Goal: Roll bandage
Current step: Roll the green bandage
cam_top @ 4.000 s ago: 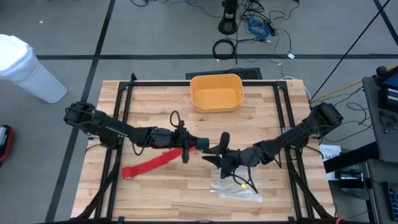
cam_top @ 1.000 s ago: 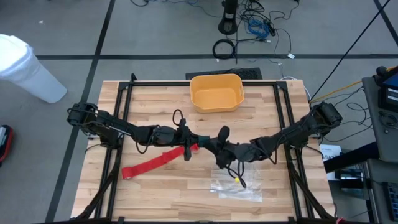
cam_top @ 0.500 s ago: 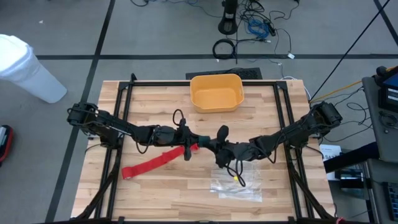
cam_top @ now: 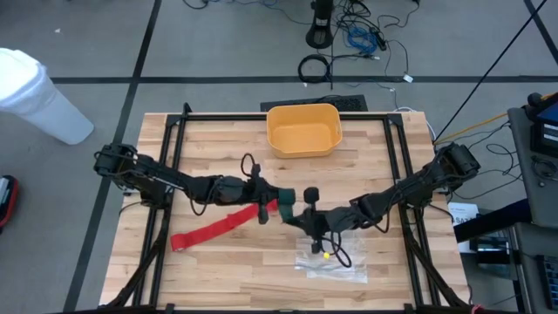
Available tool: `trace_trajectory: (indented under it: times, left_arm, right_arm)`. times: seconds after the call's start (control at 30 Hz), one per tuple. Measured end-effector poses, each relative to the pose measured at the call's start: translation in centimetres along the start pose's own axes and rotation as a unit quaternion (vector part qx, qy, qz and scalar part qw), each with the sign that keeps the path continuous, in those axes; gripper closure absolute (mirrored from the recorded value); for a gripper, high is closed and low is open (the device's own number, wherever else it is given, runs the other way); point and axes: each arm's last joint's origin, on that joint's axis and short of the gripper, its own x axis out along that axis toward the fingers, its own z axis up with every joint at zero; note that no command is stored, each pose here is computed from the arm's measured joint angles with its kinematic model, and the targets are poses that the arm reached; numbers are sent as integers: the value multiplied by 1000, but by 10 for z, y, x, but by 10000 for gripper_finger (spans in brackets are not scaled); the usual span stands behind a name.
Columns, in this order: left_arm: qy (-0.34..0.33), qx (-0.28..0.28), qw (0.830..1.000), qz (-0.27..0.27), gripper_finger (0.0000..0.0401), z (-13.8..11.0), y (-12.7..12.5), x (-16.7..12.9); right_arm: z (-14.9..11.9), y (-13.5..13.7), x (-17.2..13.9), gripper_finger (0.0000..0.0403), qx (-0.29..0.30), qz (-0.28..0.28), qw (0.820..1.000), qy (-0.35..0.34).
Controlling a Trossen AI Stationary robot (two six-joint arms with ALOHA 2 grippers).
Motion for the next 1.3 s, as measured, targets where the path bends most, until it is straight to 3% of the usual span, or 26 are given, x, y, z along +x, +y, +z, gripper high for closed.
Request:
trace_trajectory:
  times: [0.07, 0.2, 0.33, 0.53, 0.87, 1.0, 1.3]
  left_arm:
    - [-2, 0, 1000, 0, 387, 0, 0, 0]
    - [-8, 0, 1000, 1, 387, 2, 0, 0]
    - [-5, 6, 1000, 8, 387, 1, 0, 0]
    - [30, 24, 999, 25, 387, -6, 3, 0]
    - [45, 34, 998, 18, 387, -9, 3, 0]
    - [49, 41, 998, 18, 387, -9, 4, 0]
    - [46, 42, 998, 33, 387, -9, 4, 0]
  right_arm:
    - [-2, 0, 1, 402, 40, 26, 999, 7]
    - [-6, -4, 2, 403, 95, 24, 995, 22]
    - [-7, -8, 4, 403, 107, 20, 994, 23]
    - [2, -12, 3, 403, 29, -4, 999, -16]
    - [21, -24, 2, 403, -94, -107, 989, 41]
    - [24, -25, 1, 403, -108, -110, 985, 72]
    - [39, -17, -5, 403, -100, -92, 988, 70]
